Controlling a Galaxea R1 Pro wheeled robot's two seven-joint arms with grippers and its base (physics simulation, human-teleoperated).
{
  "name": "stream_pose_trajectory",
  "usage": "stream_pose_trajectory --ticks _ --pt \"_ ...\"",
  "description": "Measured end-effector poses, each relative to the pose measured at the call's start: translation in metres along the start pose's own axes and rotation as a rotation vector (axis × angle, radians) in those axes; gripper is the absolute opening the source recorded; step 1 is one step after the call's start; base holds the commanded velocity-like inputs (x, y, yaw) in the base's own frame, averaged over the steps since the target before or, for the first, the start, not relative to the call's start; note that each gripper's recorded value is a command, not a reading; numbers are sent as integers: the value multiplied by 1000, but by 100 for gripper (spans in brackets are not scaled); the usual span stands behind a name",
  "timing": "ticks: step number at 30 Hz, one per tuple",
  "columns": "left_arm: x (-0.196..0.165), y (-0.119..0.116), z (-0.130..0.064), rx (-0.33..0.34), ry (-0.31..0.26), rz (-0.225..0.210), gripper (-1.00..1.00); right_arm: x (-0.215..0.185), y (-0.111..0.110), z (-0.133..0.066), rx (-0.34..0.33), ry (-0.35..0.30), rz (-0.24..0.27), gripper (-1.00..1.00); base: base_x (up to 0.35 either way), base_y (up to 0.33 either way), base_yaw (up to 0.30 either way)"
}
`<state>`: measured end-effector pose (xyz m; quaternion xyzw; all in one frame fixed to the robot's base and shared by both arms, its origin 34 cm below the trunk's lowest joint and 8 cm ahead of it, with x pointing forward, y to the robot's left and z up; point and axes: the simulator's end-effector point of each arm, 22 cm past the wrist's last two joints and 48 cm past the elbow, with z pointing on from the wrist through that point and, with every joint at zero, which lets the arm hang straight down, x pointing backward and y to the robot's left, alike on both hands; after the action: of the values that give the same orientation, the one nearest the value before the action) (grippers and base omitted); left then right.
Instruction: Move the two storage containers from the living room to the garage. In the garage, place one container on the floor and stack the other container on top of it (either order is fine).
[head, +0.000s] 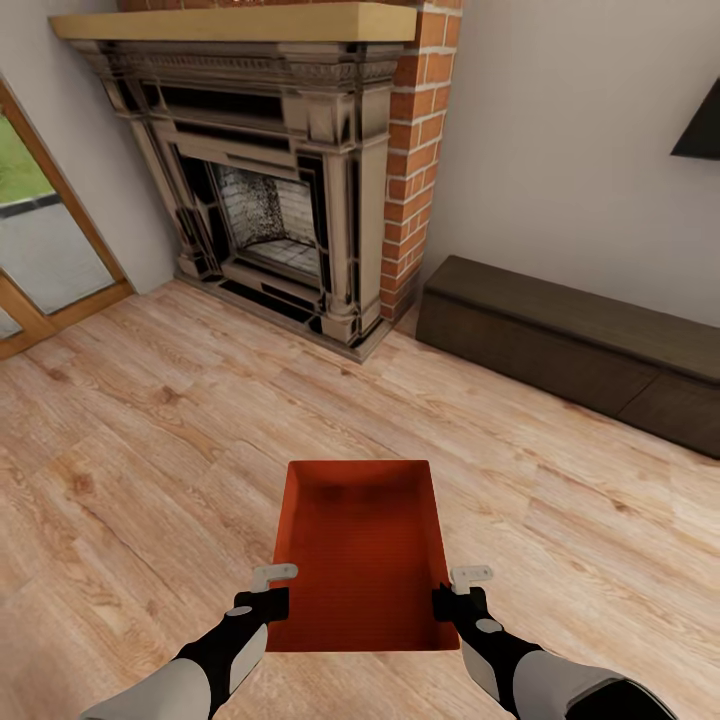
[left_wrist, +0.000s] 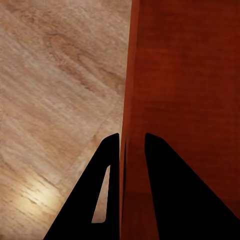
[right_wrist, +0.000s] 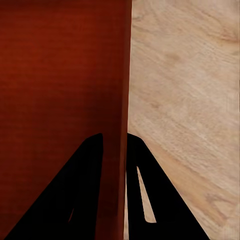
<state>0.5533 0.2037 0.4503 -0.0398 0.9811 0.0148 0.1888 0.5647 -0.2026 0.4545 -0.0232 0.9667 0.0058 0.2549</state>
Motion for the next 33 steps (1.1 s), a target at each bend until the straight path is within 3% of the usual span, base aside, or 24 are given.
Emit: stream_pose_trajectory --ticks 33 --pt "-18 1 -48 0 1 0 -100 -25 0 -45 0 1 -1 -100 0 0 0"
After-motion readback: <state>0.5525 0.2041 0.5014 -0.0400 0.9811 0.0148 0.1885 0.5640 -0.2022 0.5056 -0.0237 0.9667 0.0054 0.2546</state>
